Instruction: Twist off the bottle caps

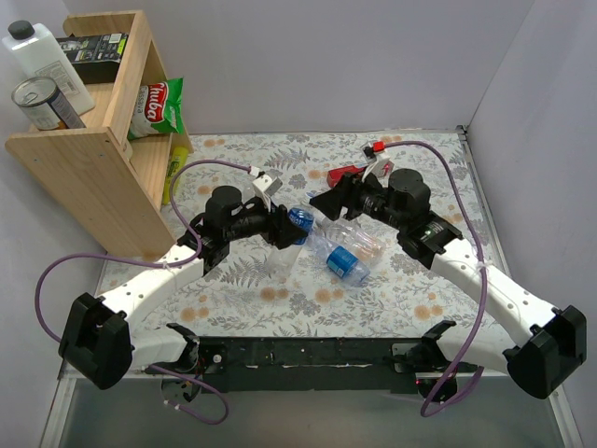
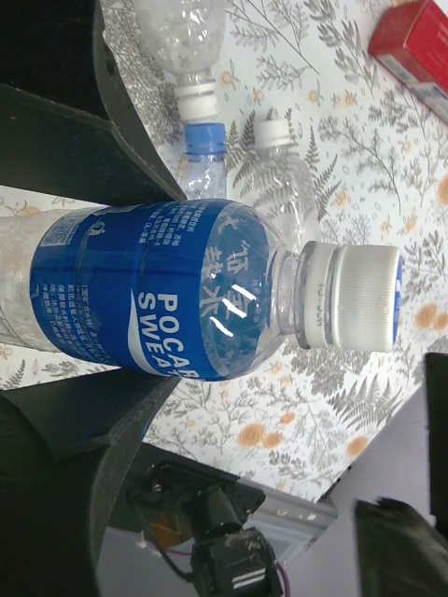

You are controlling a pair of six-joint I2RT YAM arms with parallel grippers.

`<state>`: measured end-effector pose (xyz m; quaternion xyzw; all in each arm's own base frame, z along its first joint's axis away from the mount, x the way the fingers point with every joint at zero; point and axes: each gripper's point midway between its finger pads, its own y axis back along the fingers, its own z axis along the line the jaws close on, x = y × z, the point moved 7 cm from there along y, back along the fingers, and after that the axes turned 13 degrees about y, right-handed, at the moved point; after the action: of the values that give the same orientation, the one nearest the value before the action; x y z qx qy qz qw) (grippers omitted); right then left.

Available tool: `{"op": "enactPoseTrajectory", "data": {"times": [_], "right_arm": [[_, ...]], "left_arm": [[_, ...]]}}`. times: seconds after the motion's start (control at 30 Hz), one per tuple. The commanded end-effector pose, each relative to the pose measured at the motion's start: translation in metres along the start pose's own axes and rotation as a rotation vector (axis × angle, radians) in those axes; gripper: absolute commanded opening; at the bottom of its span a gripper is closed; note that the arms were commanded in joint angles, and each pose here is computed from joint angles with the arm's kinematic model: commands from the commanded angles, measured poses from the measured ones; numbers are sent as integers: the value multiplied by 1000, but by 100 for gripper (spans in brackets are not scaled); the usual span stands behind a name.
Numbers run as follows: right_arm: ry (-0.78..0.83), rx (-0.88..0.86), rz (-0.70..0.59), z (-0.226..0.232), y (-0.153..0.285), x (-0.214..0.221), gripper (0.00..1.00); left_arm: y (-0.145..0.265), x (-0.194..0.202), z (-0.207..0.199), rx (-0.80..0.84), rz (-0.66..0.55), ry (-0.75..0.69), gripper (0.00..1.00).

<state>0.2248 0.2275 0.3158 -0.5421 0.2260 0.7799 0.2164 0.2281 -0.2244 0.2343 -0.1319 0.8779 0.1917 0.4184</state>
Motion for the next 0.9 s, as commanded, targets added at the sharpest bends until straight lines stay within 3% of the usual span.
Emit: {"op": "enactPoseTrajectory", "data": {"times": [0.0, 0.33, 0.87], "right_arm": [[-68, 63, -19, 8, -12, -11, 69], [-105, 4, -12, 21, -26, -7, 66], [-103, 54, -22, 15, -33, -7, 61]], "left_arm": [[4, -21, -3, -80, -76, -49, 2], [5, -22, -6, -84, -75, -59, 2], [-2, -12, -16, -57, -28, -103, 2]]}}
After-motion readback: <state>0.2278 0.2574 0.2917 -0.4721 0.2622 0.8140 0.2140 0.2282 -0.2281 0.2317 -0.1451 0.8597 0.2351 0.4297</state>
